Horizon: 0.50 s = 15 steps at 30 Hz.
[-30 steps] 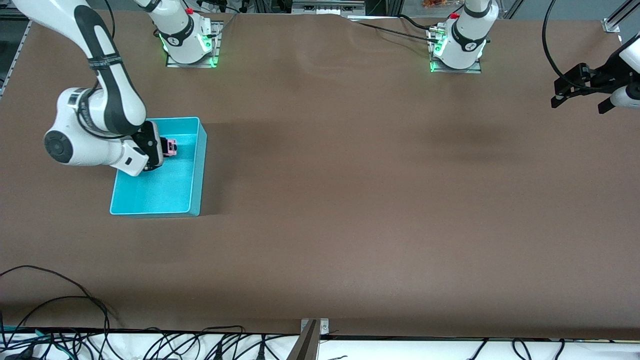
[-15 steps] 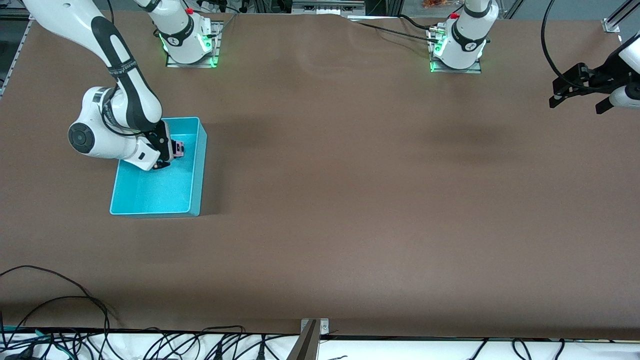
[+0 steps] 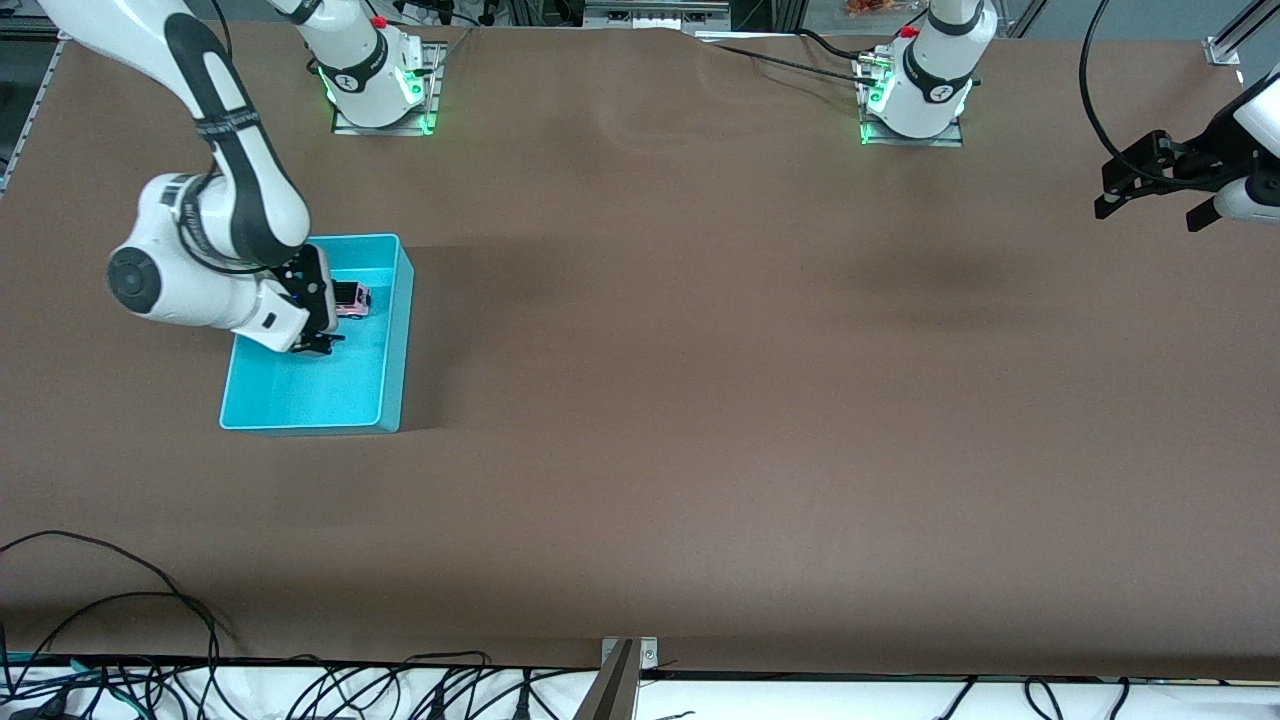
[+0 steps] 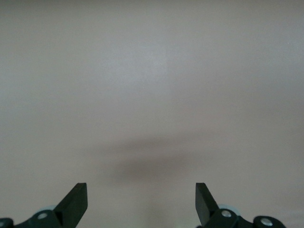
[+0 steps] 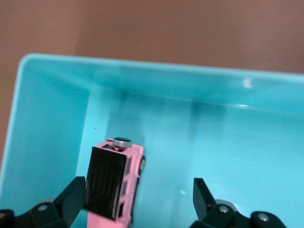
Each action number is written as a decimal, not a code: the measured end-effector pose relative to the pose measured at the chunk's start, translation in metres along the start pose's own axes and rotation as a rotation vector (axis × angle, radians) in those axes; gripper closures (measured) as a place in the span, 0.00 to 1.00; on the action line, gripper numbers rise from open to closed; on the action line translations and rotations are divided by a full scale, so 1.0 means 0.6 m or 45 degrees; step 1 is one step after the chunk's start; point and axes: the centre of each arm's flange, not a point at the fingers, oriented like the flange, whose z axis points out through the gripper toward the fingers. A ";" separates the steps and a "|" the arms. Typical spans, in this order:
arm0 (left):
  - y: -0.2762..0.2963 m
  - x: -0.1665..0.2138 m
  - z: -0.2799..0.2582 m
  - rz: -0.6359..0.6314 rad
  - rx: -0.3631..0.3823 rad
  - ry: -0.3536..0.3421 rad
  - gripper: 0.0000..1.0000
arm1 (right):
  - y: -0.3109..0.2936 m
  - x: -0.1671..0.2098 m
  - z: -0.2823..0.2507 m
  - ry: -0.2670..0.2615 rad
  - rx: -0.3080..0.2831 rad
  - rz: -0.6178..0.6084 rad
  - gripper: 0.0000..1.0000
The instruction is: Wind and store pink jeep toy
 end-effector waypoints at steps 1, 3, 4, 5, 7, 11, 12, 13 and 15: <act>0.000 0.000 0.000 0.000 0.000 0.000 0.00 | 0.006 0.002 -0.020 0.003 -0.007 0.000 0.00; 0.000 0.000 0.000 0.000 0.000 -0.001 0.00 | 0.019 0.009 -0.072 0.009 -0.028 0.027 0.00; 0.000 0.000 0.001 0.000 0.000 -0.001 0.00 | 0.023 0.012 -0.092 0.011 -0.034 0.048 0.00; 0.000 0.001 0.001 0.000 0.000 -0.002 0.00 | 0.027 0.015 -0.117 0.014 -0.039 0.089 0.00; 0.000 0.002 0.003 0.000 0.000 -0.004 0.00 | 0.031 0.022 -0.157 0.020 -0.039 0.172 0.00; -0.001 0.003 0.005 -0.001 -0.001 -0.007 0.00 | 0.035 0.037 -0.240 0.030 -0.042 0.414 0.00; -0.001 0.003 0.005 -0.001 -0.001 -0.007 0.00 | 0.035 0.041 -0.262 0.032 -0.050 0.483 0.00; -0.001 0.003 0.005 -0.001 -0.001 -0.008 0.00 | 0.034 0.044 -0.283 0.035 -0.058 0.547 0.00; -0.001 0.003 0.006 -0.002 -0.001 -0.008 0.00 | 0.030 0.052 -0.321 0.040 -0.073 0.675 0.00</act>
